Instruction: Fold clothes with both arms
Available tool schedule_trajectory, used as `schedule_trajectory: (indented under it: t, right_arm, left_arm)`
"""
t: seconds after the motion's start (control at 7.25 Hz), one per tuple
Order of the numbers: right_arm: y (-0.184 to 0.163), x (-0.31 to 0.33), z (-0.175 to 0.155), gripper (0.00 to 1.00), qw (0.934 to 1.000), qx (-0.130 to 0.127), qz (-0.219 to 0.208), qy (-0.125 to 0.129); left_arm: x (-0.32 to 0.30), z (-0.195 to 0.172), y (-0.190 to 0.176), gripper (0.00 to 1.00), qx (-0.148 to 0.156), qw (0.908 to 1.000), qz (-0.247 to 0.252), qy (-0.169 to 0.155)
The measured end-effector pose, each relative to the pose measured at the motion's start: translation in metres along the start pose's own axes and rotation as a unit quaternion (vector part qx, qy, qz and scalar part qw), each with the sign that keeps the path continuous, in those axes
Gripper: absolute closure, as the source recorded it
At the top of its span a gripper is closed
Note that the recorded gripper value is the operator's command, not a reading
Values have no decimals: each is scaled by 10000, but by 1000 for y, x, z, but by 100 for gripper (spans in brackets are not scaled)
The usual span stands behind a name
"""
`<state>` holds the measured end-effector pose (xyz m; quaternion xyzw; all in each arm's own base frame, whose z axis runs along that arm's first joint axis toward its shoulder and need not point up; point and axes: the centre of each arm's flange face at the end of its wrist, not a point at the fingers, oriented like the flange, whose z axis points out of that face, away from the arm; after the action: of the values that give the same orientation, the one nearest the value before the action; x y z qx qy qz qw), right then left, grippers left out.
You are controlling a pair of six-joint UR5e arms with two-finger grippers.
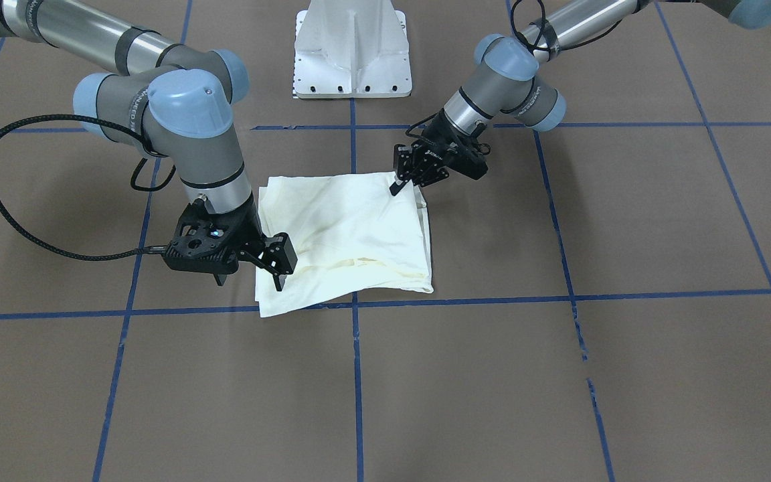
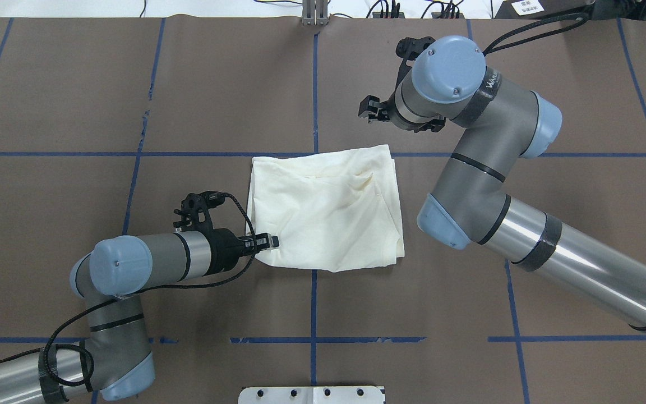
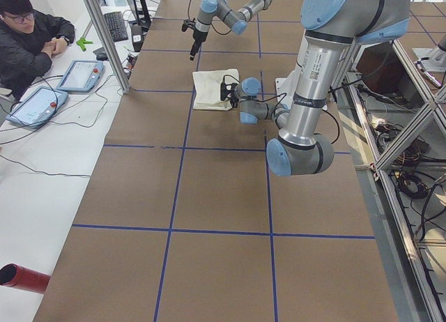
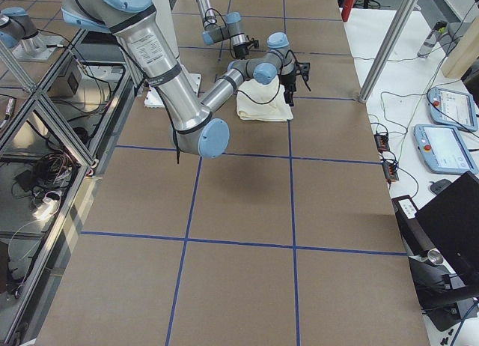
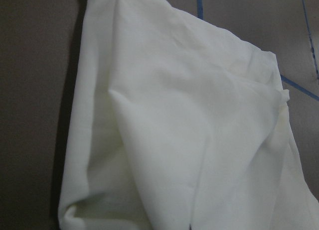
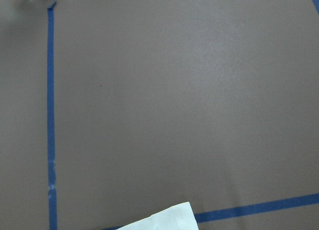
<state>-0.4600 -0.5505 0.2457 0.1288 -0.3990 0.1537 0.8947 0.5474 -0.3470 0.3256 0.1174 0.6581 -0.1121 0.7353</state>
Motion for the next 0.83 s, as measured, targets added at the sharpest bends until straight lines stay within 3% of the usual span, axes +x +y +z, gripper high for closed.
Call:
schedule_trajectory:
  t: [0.14, 0.28, 0.55, 0.83]
  right_arm:
    - [0, 0, 1, 0, 10000, -4, -2, 3]
    - [0, 0, 1, 0, 10000, -6, -5, 6]
    - [0, 0, 1, 0, 10000, -7, -12, 5]
    - [0, -1, 1, 0, 10000, -10, -16, 1]
  left_arm:
    - [-5, 1, 0, 61, -6, 10000, -5, -8]
    - [-8, 3, 1, 35, -9, 10000, -8, 26]
    - [-1, -7, -11, 5, -27, 9998, 6, 175]
    - [-1, -31, -55, 2, -165, 9996, 0, 225]
